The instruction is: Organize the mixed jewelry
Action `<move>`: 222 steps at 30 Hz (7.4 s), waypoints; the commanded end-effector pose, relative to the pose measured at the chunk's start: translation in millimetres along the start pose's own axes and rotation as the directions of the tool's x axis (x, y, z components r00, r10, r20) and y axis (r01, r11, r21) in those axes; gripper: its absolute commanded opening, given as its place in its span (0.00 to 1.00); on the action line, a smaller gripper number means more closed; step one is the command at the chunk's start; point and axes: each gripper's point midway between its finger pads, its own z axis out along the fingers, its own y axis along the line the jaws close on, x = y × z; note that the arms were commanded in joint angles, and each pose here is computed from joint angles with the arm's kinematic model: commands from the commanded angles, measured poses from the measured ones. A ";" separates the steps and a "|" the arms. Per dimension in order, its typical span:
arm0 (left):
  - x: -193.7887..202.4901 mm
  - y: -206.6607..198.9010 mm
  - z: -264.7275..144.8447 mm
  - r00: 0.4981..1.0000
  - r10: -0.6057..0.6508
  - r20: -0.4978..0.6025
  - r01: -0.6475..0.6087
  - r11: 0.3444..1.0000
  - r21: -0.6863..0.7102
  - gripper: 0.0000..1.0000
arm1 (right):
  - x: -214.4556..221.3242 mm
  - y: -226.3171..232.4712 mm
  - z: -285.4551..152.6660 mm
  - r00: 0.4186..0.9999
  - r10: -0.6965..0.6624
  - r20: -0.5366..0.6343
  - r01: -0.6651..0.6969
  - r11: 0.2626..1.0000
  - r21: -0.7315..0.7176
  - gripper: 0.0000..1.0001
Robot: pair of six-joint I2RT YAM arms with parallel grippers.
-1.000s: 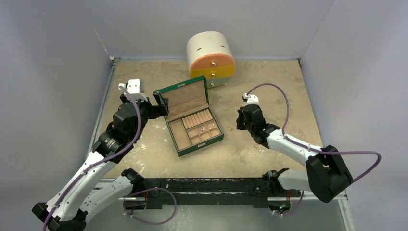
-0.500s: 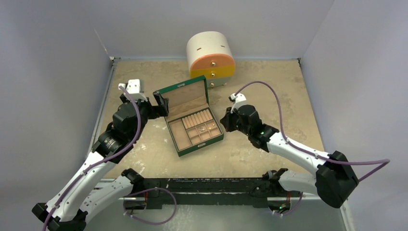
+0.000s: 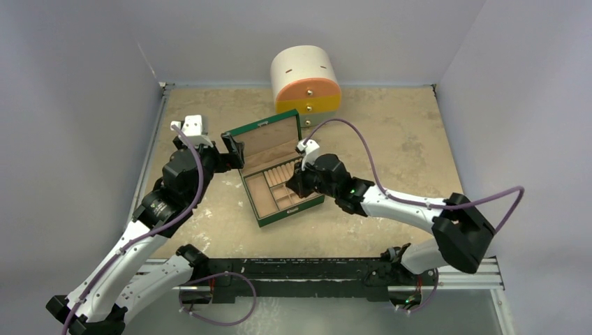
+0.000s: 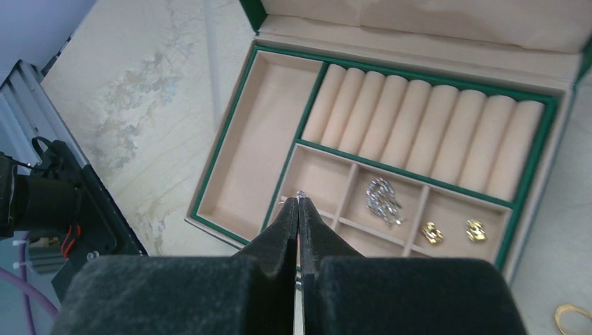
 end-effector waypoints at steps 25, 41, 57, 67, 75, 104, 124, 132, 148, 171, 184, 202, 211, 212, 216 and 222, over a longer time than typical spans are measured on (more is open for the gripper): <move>-15.4 -4.4 -1.9 0.998 -0.033 0.048 0.032 0.999 0.020 0.96 | 11.6 9.9 64.4 0.999 0.037 0.033 -0.037 0.999 -0.007 0.09; -12.9 -5.0 0.4 0.999 -0.029 0.040 0.028 0.999 0.018 0.96 | -13.7 -46.9 -14.3 0.991 0.022 0.130 -0.065 0.940 0.334 0.26; -7.0 -6.2 7.6 0.999 -0.029 0.016 0.028 0.999 0.022 0.96 | 9.1 -172.8 -134.5 0.976 0.072 0.203 -0.197 0.679 0.707 0.35; -6.6 -6.3 8.0 0.999 -0.029 0.015 0.029 0.999 0.022 0.96 | 48.9 -214.9 -127.3 0.955 0.235 0.181 -0.289 0.602 0.744 0.40; -7.6 -5.1 7.2 0.999 -0.027 0.018 0.027 0.999 0.017 0.96 | 47.6 -234.4 -105.6 0.934 0.289 0.209 -0.347 0.597 0.723 0.39; -7.4 -3.1 8.3 1.000 -0.025 0.017 0.025 1.000 0.008 0.96 | 58.0 -258.8 -88.6 0.917 0.335 0.216 -0.379 0.567 0.731 0.17; -7.2 -4.5 8.3 0.999 -0.029 0.016 0.028 0.999 0.015 0.96 | 30.1 -237.4 -94.2 0.927 0.284 0.244 -0.374 0.664 0.647 0.00; -7.5 -5.2 8.7 0.999 -0.031 0.016 0.031 0.999 0.019 0.96 | -9.8 -194.2 -91.9 0.937 0.230 0.264 -0.332 0.825 0.457 0.00; -7.9 -5.8 9.2 0.999 -0.037 0.015 0.036 0.999 0.027 0.96 | -35.1 -61.9 -32.5 0.985 0.103 0.135 -0.116 0.989 0.092 0.00; -8.0 -5.0 8.1 0.999 -0.035 0.012 0.035 0.999 0.023 0.96 | 8.1 11.8 55.7 0.997 -0.036 -0.066 0.038 0.999 0.033 0.00; -6.7 -4.7 9.5 0.999 -0.032 0.006 0.032 0.999 0.019 0.96 | 16.1 -3.1 60.0 0.996 -0.041 -0.083 0.053 0.988 0.145 0.00; -5.6 -3.9 10.4 1.000 -0.030 0.002 0.030 0.999 0.014 0.96 | 9.6 -0.1 53.1 0.998 -0.025 -0.057 0.033 0.988 0.150 0.19; -5.2 -4.0 11.0 1.000 -0.029 0.001 0.029 0.999 0.013 0.96 | -8.5 -20.5 17.6 1.000 -0.010 0.011 0.006 0.961 0.277 0.21; -4.4 -3.7 11.2 1.000 -0.028 -0.001 0.028 1.000 0.012 0.96 | -9.6 -26.8 12.6 1.000 -0.021 0.013 0.016 0.951 0.309 0.22; -4.3 -3.9 11.6 1.000 -0.028 -0.001 0.028 1.000 0.012 0.96 | -14.6 -51.3 -12.3 0.998 -0.057 0.036 0.036 0.903 0.429 0.24; -1.9 -4.8 14.0 1.000 -0.025 -0.011 0.026 1.000 0.013 0.96 | -13.7 -97.7 -56.0 0.994 -0.032 0.101 -0.029 0.834 0.551 0.27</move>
